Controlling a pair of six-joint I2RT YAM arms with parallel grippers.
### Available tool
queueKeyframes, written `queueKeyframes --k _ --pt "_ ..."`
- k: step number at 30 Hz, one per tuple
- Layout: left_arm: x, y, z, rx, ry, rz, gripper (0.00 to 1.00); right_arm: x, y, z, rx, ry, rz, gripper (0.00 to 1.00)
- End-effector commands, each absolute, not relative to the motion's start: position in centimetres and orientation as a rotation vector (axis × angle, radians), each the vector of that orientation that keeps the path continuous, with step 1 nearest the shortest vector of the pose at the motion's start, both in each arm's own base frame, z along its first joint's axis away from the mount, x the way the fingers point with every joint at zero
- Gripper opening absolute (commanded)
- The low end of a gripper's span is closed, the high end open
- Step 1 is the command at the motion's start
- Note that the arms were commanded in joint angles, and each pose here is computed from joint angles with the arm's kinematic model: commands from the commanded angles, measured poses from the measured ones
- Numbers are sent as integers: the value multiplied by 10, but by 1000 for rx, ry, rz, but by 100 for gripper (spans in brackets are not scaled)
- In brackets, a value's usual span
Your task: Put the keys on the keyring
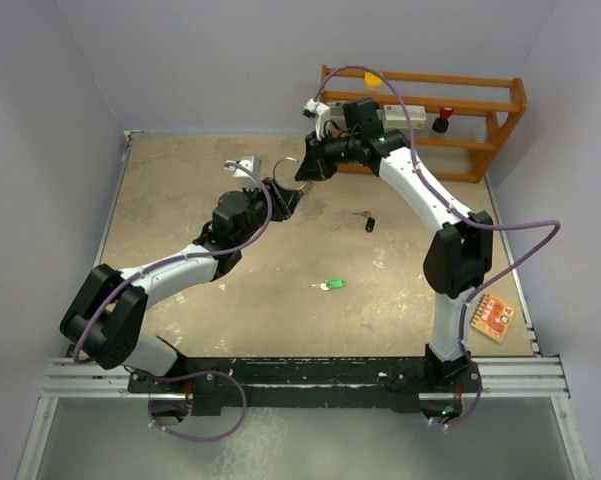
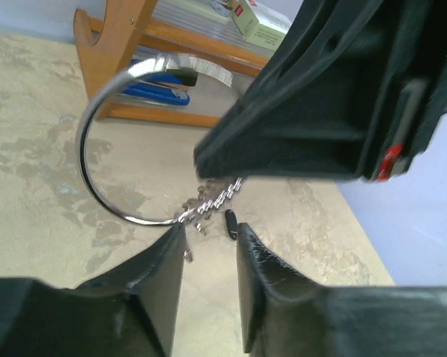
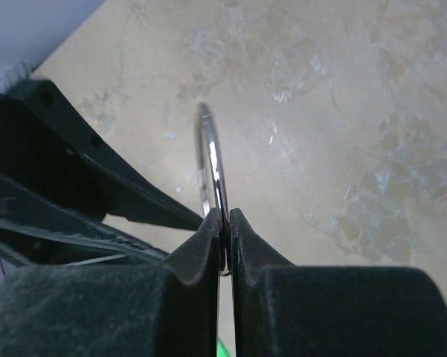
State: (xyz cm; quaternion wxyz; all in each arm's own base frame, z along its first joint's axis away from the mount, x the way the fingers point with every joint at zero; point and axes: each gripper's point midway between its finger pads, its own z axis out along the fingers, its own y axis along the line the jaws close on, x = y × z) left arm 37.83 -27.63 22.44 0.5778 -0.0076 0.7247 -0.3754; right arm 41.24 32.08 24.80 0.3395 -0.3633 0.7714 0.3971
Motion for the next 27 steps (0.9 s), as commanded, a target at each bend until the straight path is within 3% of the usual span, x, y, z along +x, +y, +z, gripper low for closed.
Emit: queueKeyframes --k 1,4,8,16,27 --pt "381 -267 277 -53 1518 -892 39 396 321 239 -933 2035 1012 0" --pt "386 -243 271 -144 1522 -795 53 395 317 228 -896 2060 993 0" --pt "386 -218 265 -223 1519 -712 60 393 317 216 -823 2097 1020 0" --pt "390 -212 251 -260 1571 -688 58 400 314 195 -567 2187 1077 0" --pt "385 -210 245 -323 1521 -756 55 422 306 216 -20 2018 1260 0"
